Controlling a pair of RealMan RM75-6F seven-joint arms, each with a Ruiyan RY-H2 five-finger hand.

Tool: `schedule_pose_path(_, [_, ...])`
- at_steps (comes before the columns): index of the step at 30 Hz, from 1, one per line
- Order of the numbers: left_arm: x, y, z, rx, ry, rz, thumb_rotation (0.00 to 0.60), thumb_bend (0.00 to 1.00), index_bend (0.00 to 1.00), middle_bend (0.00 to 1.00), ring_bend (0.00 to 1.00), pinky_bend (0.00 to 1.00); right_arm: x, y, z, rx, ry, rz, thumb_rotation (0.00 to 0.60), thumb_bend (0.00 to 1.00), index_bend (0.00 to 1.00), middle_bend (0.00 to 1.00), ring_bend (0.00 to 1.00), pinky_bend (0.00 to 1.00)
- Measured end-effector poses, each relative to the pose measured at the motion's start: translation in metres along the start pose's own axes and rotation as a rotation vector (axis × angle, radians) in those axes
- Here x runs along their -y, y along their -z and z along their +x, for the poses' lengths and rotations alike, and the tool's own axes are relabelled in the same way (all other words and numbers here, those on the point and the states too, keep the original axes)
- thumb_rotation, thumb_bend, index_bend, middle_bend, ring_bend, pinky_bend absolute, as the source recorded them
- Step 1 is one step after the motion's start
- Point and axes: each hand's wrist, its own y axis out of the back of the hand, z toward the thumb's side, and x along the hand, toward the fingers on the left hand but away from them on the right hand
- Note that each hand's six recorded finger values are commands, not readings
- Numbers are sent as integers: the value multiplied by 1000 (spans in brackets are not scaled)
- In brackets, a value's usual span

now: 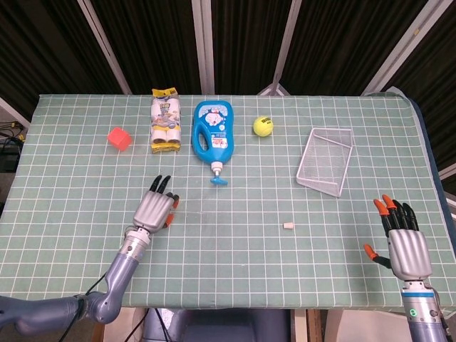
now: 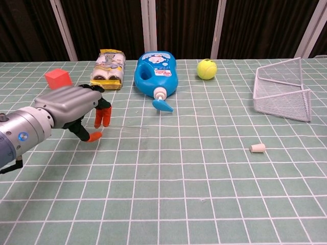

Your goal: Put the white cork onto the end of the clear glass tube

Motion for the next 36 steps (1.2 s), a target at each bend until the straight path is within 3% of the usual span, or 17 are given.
schedule_pose_path(11, [-20,-6,-6,100,-145,-139,600,589,539,512,47,0,1,1,0,13,-10,-9,600,262,12,0,0,11])
schedule_pose_path(17, [-29,-4,-9,122,-188,-235,600,589,536,510,47,0,2,-5,-5,-3,-18,-15,600,261,221,21,0,11])
schedule_pose_path(21, [-41,0,-9,130,-216,-271,600,589,536,510,47,0,8,-11,-10,-30,-48,-4,600,262,277,68,2,11])
schedule_pose_path(36, [-73,28,-6,111,-260,-313,600,589,536,510,47,0,57,-100,-59,-219,-172,71,600,261,406,143,40,41])
